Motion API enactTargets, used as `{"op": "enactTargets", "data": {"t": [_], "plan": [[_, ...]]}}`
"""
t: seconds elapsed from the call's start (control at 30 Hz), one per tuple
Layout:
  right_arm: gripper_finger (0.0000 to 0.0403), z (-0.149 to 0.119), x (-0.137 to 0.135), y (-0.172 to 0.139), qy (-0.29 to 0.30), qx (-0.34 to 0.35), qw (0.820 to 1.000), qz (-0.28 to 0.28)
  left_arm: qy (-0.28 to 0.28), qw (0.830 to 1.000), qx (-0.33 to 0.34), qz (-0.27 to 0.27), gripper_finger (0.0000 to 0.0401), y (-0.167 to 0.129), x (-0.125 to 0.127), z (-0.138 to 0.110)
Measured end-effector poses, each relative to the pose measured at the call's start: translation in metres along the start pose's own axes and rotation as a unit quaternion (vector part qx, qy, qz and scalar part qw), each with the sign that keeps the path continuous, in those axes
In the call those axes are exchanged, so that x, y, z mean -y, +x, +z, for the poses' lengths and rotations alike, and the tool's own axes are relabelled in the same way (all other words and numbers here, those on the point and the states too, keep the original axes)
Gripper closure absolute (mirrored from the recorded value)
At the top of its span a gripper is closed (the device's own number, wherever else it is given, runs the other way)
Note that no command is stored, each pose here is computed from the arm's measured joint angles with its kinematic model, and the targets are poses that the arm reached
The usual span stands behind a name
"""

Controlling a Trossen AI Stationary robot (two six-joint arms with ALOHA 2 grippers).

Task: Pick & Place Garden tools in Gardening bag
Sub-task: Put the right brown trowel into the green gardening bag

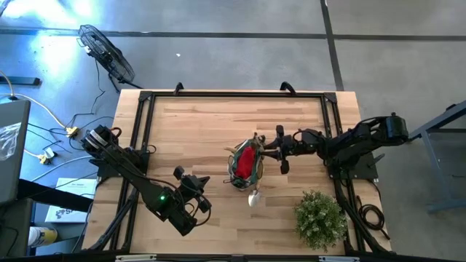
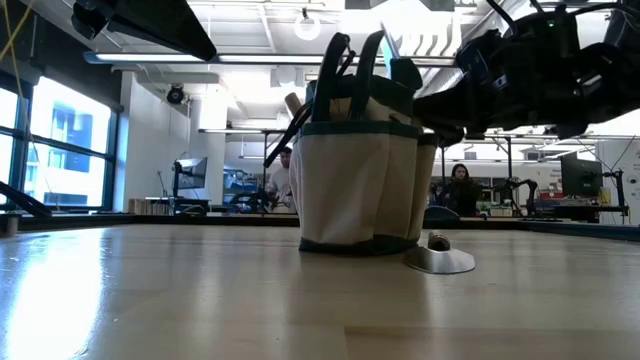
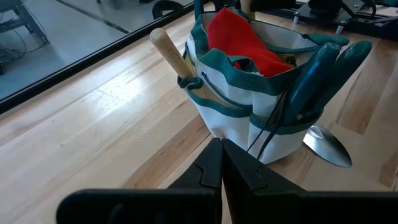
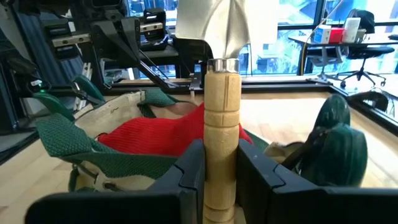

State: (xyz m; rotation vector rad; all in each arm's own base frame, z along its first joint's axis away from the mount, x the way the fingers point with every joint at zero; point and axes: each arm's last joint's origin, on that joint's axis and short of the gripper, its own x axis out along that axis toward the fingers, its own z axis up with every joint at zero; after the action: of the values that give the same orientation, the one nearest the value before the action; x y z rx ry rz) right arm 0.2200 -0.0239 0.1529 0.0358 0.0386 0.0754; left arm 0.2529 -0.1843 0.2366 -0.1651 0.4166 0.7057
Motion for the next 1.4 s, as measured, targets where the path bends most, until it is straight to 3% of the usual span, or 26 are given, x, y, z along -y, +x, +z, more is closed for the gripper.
{"op": "enactTargets", "data": {"t": [1.4], "plan": [[0.0353,-0.009,-0.001,0.007,-0.015,-0.078,0.997,-0.014,-0.011,1.0,-0.013,-0.008,0.0401,0.0,0.002,0.0]]}}
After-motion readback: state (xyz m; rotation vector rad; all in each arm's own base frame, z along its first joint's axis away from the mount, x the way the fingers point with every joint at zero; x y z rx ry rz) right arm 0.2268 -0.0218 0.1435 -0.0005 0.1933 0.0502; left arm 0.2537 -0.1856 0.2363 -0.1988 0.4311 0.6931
